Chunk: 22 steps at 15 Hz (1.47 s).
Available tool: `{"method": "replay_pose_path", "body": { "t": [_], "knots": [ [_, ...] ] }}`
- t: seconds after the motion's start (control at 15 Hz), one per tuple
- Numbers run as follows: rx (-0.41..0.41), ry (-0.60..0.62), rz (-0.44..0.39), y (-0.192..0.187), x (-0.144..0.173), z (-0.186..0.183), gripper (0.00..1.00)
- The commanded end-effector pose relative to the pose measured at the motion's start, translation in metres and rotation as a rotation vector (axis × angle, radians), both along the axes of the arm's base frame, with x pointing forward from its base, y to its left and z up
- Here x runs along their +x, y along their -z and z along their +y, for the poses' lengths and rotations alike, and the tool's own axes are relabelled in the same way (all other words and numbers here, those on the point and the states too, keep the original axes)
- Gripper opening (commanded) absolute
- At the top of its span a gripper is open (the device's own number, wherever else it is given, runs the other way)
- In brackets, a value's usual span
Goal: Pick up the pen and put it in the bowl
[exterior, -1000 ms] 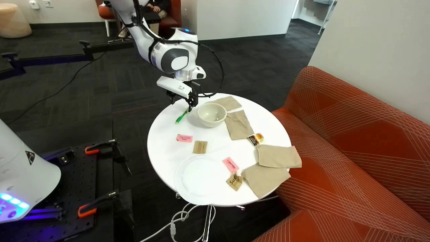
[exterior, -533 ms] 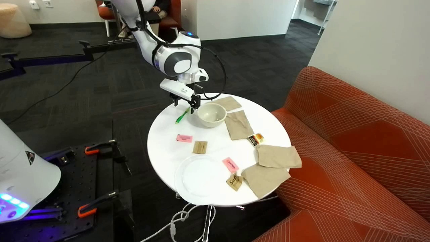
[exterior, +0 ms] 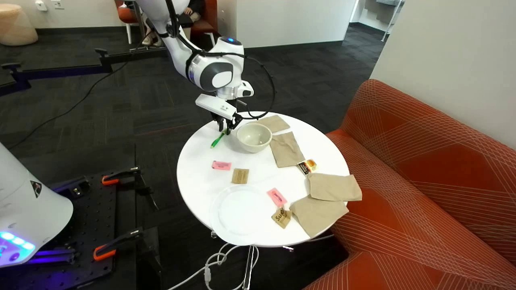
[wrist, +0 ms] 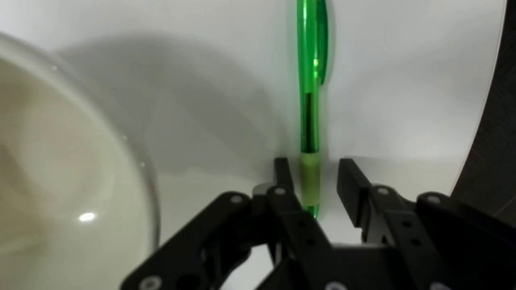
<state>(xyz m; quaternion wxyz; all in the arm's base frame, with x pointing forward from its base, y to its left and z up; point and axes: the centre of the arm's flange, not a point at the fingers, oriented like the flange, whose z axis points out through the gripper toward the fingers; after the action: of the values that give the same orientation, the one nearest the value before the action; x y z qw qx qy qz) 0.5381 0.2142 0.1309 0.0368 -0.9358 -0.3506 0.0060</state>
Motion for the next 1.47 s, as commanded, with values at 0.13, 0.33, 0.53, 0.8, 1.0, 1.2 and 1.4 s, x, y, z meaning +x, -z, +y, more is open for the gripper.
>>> {"method": "replay_pose_path", "body": {
  "t": [0.13, 0.33, 0.53, 0.8, 1.0, 1.2, 1.4],
  "knots": [
    [0.004, 0.008, -0.010, 0.001, 0.002, 0.002, 0.00],
    [-0.001, 0.026, -0.011, -0.014, -0.003, 0.003, 0.03],
    [-0.003, 0.037, -0.044, -0.038, -0.008, 0.004, 0.03],
    [0.008, 0.073, -0.114, -0.078, -0.001, 0.000, 0.03],
    [0.036, 0.116, -0.187, -0.105, 0.009, -0.008, 0.03],
    [0.054, 0.138, -0.281, -0.123, 0.021, -0.022, 0.03],
    [0.051, 0.137, -0.380, -0.131, 0.035, -0.040, 0.03]
  ]
}}
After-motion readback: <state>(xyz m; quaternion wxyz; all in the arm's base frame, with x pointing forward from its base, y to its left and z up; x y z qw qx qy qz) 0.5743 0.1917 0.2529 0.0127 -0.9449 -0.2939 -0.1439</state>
